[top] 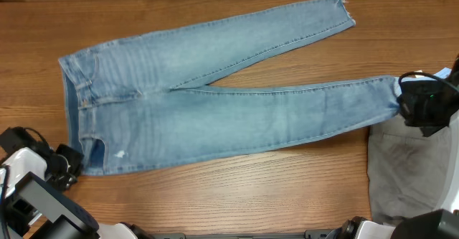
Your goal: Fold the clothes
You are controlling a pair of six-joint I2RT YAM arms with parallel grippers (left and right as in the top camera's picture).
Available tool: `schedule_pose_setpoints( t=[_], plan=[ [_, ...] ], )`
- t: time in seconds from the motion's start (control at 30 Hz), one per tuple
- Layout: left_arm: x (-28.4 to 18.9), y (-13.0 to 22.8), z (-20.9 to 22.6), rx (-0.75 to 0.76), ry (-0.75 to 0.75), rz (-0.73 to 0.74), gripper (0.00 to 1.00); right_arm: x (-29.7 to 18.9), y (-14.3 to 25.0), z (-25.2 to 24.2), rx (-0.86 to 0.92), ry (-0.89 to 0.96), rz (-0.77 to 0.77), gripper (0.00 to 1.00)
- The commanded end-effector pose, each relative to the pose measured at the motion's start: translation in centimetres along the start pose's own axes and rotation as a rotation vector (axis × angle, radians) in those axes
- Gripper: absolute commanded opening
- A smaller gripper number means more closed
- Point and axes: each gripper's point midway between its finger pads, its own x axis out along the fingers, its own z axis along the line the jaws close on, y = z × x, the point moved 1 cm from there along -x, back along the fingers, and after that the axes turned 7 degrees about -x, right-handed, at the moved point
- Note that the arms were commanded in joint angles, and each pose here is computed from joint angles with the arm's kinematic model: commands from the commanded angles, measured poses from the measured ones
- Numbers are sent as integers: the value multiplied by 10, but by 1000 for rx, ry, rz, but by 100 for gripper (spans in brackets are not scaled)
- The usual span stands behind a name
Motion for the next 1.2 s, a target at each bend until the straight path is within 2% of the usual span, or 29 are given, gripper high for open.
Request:
schedule_pose_setpoints(
  t=[0.0, 0.17, 0.33, 0.57, 0.77, 1.17],
  plan=[
    [-35, -20, 6, -86, 2, -44, 4, -52, -18, 12, -25, -44, -140, 4],
    [-96, -32, 25, -154, -18, -135, 4, -102, -22, 23, -59, -87, -233, 4],
    [-157, -39, 39, -225, 30, -299, 4, -140, -18, 28, -68, -117, -292, 4],
    [-219, -40, 46, -242, 42, -493, 4, -185, -4, 28, -99, -129, -335, 5],
    [-232, -43, 46, -244, 40, -522, 4, -208, 3, 28, -132, -137, -370, 11],
    [-227, -47, 51, -261, 8, -512, 4, -201, -2, 40, -143, -187, -340, 5]
  ],
)
